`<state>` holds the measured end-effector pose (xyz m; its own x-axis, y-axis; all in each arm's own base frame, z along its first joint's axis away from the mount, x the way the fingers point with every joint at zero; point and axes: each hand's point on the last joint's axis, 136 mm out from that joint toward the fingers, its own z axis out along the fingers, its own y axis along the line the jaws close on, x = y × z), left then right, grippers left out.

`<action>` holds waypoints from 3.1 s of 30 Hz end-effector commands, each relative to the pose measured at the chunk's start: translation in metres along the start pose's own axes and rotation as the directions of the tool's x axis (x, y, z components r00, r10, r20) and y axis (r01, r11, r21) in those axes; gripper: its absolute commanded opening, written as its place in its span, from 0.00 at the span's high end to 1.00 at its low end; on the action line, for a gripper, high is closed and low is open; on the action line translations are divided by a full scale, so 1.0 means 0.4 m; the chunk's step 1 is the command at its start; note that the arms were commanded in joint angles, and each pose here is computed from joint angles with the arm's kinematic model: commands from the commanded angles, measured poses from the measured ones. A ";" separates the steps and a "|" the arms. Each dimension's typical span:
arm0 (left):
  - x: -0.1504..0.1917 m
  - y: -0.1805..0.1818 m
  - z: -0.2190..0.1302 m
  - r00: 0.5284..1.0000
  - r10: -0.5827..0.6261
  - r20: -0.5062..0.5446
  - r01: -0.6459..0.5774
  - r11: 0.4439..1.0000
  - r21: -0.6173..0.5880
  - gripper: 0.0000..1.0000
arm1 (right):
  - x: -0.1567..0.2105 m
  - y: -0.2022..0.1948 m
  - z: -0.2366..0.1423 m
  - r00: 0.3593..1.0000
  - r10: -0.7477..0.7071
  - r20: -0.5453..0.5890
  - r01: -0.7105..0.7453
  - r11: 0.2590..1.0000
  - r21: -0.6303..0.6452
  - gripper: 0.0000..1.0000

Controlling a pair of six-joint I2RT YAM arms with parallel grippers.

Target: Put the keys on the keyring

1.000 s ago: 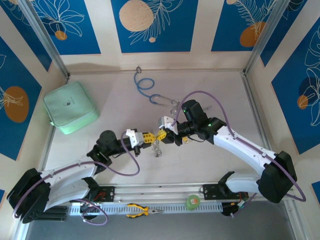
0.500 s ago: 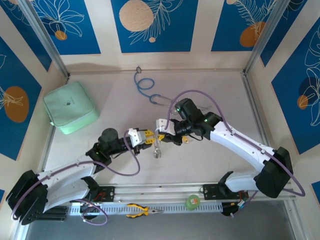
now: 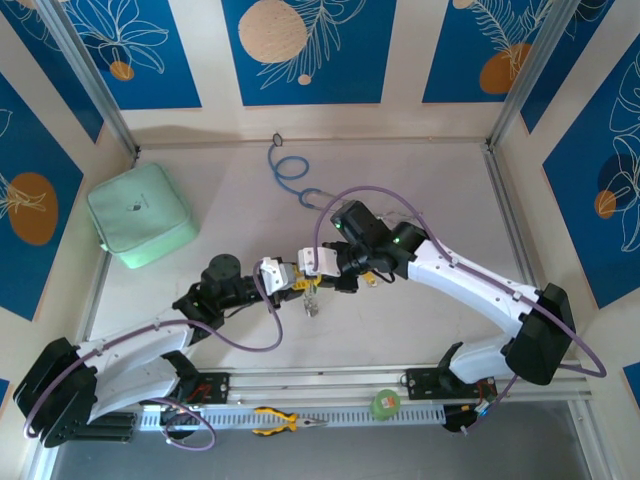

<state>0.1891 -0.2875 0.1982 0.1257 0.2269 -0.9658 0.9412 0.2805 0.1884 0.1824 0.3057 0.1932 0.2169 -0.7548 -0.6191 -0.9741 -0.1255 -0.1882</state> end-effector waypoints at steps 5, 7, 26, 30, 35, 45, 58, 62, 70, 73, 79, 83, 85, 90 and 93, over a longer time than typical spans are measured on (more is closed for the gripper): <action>-0.044 -0.012 0.002 0.998 0.029 0.048 -0.031 0.998 0.046 1.00 | -0.083 -0.014 -0.034 0.990 -0.003 0.144 -0.001 1.000 0.027 1.00; -0.052 -0.014 -0.001 0.997 0.029 0.066 -0.032 0.998 0.046 1.00 | -0.082 -0.031 -0.057 0.979 0.038 0.201 -0.049 0.997 0.055 0.87; -0.100 -0.020 -0.019 0.980 0.020 0.199 -0.029 0.999 0.039 1.00 | -0.018 0.014 -0.066 0.926 0.249 0.284 -0.228 0.968 -0.108 0.85; -0.103 -0.020 -0.021 0.979 0.022 0.204 -0.030 0.999 0.037 1.00 | -0.008 0.007 -0.067 0.924 0.268 0.273 -0.248 0.963 -0.104 1.00; -0.141 -0.022 -0.027 0.966 0.008 0.260 -0.023 0.998 0.054 1.00 | 0.016 0.003 -0.035 0.918 0.322 0.231 -0.296 0.945 -0.141 1.00; -0.143 -0.028 -0.023 0.964 0.001 0.265 -0.021 0.997 0.073 1.00 | -0.008 -0.021 -0.056 0.881 0.340 0.329 -0.312 0.940 -0.134 0.66; -0.146 -0.029 -0.016 0.962 -0.019 0.271 -0.006 0.996 0.091 1.00 | -0.045 0.001 -0.077 0.874 0.244 0.419 -0.208 0.969 -0.131 0.72; -0.146 -0.028 -0.016 0.962 -0.020 0.272 -0.005 0.996 0.091 1.00 | -0.056 -0.001 -0.075 0.871 0.239 0.430 -0.197 0.970 -0.141 0.79; -0.126 -0.013 -0.017 0.971 -0.023 0.237 0.013 0.999 0.044 0.84 | -0.060 -0.011 -0.080 0.881 0.229 0.414 -0.195 0.973 -0.123 1.00; -0.091 0.005 -0.018 0.987 0.013 0.160 -0.010 1.000 -0.017 0.61 | -0.039 -0.014 -0.076 0.918 0.197 0.343 -0.183 0.980 -0.073 1.00; -0.041 0.020 -0.018 0.996 0.093 0.014 -0.092 0.994 -0.051 0.64 | 0.002 -0.017 -0.052 0.983 0.107 0.147 -0.111 0.994 0.021 1.00; -0.034 0.020 -0.010 0.995 0.098 -0.005 -0.098 0.994 -0.038 0.68 | 0.014 -0.018 -0.039 0.998 0.045 0.048 -0.048 0.998 0.045 1.00; -0.030 0.019 -0.006 0.996 0.093 -0.012 -0.094 0.995 -0.030 0.70 | 0.008 -0.024 -0.040 0.999 0.032 0.029 -0.033 0.998 0.047 1.00; -0.027 0.012 -0.004 0.996 0.085 -0.014 -0.085 0.996 -0.013 0.73 | -0.023 -0.024 -0.036 0.999 -0.007 0.041 0.006 0.999 0.042 1.00; -0.026 0.008 -0.002 0.996 0.084 -0.014 -0.084 0.996 -0.001 0.80 | -0.032 -0.022 -0.026 0.999 -0.018 0.042 0.017 0.999 0.031 1.00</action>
<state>0.1919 -0.2832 0.1983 0.1725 0.2749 -0.9459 0.9249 0.2852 0.2515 0.1889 0.3035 0.2025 0.1957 -0.7342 -0.6501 -0.9767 -0.0863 -0.1966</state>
